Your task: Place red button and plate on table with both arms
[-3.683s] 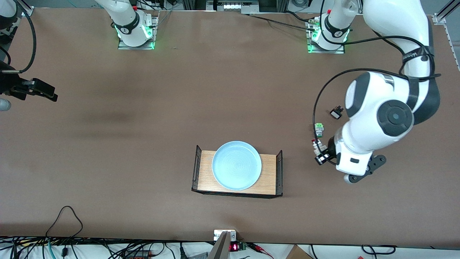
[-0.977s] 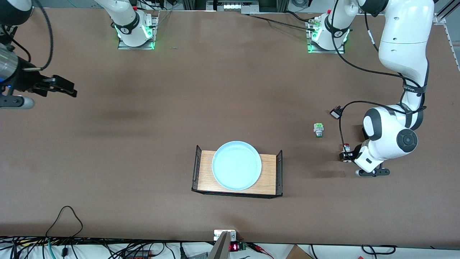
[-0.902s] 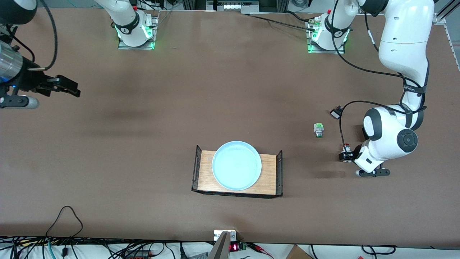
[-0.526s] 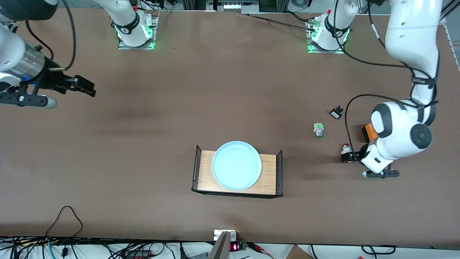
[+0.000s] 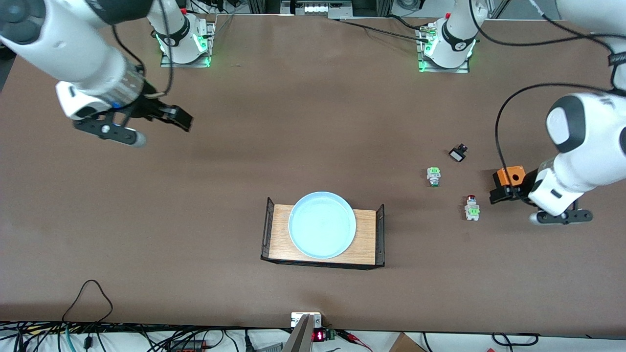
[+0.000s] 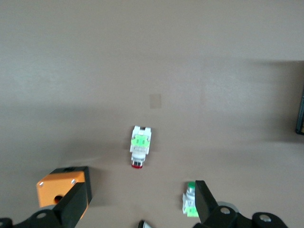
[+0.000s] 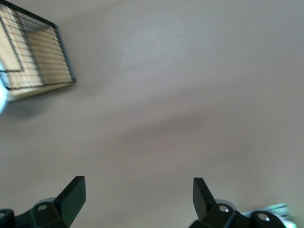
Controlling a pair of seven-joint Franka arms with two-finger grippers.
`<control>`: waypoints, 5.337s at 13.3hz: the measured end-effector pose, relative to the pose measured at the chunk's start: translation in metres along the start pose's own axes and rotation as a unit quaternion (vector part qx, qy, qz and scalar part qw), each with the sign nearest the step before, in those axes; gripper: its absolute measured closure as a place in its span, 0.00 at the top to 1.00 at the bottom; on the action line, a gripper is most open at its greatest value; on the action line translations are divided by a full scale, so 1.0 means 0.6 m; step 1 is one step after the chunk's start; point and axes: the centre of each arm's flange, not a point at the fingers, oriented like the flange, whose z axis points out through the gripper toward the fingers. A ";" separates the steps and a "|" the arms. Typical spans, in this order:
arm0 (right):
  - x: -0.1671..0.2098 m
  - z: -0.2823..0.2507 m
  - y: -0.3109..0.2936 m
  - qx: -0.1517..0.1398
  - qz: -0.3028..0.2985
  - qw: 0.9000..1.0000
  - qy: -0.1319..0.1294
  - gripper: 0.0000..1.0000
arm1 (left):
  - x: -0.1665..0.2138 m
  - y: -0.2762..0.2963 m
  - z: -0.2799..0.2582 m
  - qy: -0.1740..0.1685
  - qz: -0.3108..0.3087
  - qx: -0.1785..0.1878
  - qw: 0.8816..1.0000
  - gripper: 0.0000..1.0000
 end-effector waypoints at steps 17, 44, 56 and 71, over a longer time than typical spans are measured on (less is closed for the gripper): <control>-0.043 0.216 -0.341 0.130 0.207 0.967 0.065 1.00 | -0.137 0.005 -0.268 -0.006 0.028 0.020 0.999 1.00; 0.002 0.381 -0.369 0.153 0.244 0.955 0.065 0.68 | -0.165 -0.024 -0.335 -0.013 0.008 0.031 0.999 1.00; 0.003 0.376 -0.371 0.159 0.245 0.954 0.067 0.03 | -0.166 -0.020 -0.344 -0.013 0.009 0.031 0.999 1.00; -0.032 0.191 -0.368 0.212 0.238 0.946 0.058 0.03 | -0.167 -0.010 -0.348 -0.011 0.015 0.031 0.999 1.00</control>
